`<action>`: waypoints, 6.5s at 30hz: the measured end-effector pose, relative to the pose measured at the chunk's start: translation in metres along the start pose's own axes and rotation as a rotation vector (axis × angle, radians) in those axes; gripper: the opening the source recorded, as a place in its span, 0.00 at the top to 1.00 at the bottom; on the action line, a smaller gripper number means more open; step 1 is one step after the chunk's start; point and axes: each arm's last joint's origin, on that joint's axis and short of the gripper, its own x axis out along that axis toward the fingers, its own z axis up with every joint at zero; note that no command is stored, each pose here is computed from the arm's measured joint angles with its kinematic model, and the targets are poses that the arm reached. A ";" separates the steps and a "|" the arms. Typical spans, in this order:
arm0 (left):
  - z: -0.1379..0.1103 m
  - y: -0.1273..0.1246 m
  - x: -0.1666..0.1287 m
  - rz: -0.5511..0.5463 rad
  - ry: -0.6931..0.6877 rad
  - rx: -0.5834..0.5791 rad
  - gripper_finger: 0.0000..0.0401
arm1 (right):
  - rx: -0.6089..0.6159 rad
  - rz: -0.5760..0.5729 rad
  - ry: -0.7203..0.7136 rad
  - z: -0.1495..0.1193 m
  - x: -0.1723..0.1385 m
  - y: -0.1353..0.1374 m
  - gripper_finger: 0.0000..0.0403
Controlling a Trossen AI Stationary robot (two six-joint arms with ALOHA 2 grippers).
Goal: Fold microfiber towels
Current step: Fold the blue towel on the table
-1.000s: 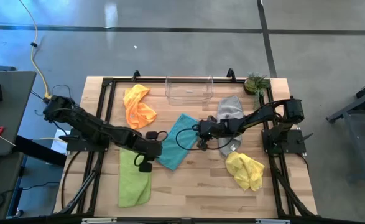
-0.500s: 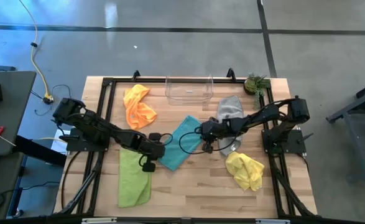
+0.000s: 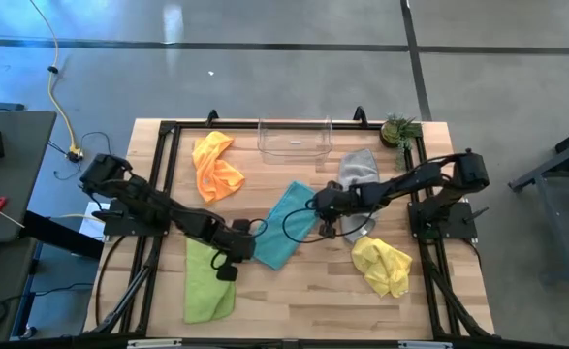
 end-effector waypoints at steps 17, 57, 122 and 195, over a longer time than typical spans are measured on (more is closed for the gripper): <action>-0.022 0.039 -0.017 0.090 0.034 -0.091 1.00 | 0.172 -0.023 0.088 -0.005 -0.033 0.000 0.93; -0.007 0.008 -0.022 -0.072 -0.112 0.177 1.00 | -0.174 0.076 -0.281 0.012 -0.034 0.088 0.67; -0.053 -0.008 -0.010 -0.164 -0.456 0.061 1.00 | -0.069 0.120 -0.039 0.056 -0.027 0.169 0.75; -0.115 -0.015 -0.024 -0.140 -0.480 0.034 1.00 | -0.240 -0.036 0.346 0.114 0.067 0.219 0.99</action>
